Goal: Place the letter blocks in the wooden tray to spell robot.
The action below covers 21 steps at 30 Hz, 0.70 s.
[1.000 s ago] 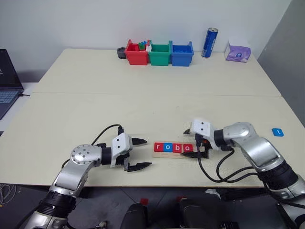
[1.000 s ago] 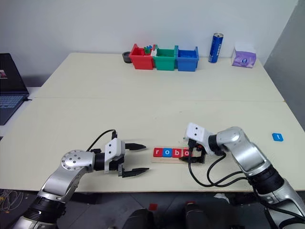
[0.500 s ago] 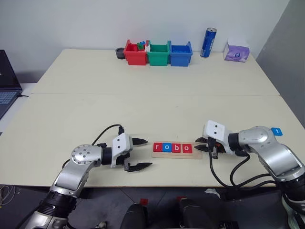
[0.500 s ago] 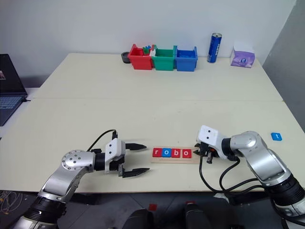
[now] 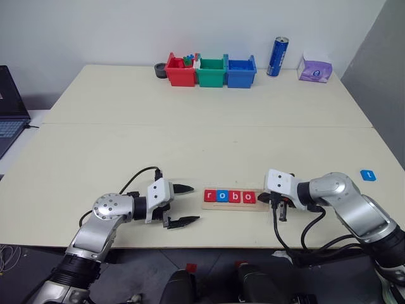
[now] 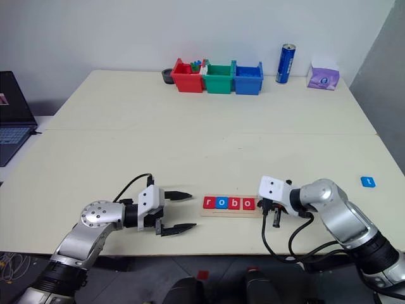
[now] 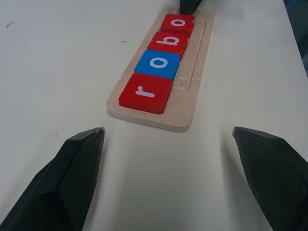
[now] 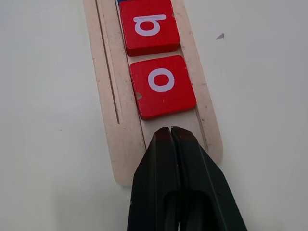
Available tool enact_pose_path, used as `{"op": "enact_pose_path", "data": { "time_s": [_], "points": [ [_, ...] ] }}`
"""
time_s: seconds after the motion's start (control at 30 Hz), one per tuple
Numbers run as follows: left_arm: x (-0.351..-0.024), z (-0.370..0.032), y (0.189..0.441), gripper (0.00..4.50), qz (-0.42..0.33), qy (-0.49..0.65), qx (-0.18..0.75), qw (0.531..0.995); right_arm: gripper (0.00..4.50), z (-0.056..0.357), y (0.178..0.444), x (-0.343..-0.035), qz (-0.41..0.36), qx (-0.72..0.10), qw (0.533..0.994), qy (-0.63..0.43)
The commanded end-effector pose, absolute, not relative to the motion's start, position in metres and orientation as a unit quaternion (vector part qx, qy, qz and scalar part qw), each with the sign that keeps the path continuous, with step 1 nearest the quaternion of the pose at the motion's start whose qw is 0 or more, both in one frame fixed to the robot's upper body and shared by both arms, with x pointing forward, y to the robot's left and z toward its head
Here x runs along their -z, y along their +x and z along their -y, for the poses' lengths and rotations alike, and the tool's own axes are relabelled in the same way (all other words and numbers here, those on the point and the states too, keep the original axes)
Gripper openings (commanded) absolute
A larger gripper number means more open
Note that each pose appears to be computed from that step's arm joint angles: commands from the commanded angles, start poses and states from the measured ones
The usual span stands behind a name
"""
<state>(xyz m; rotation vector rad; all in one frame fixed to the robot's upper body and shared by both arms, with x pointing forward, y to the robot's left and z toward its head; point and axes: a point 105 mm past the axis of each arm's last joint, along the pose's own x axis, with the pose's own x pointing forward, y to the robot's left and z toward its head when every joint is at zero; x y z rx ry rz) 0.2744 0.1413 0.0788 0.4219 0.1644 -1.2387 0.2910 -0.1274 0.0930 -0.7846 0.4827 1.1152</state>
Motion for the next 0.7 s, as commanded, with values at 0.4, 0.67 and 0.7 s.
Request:
{"op": "enact_pose_path", "data": {
  "time_s": [0.4,0.67,0.7],
  "points": [
    [-0.089,-0.142,0.273,4.5,-0.061,0.207,0.573,0.791,0.05,0.105,0.29,-0.099,-0.189,-0.537,0.735,-0.369],
    [-0.09,-0.14,0.273,4.5,-0.06,0.205,0.573,0.791,0.05,0.116,0.294,-0.107,-0.181,-0.523,0.742,-0.378],
    [-0.09,-0.14,0.273,4.5,-0.06,0.204,0.573,0.791,0.05,0.121,0.295,-0.111,-0.18,-0.516,0.749,-0.376]
  ]
}}
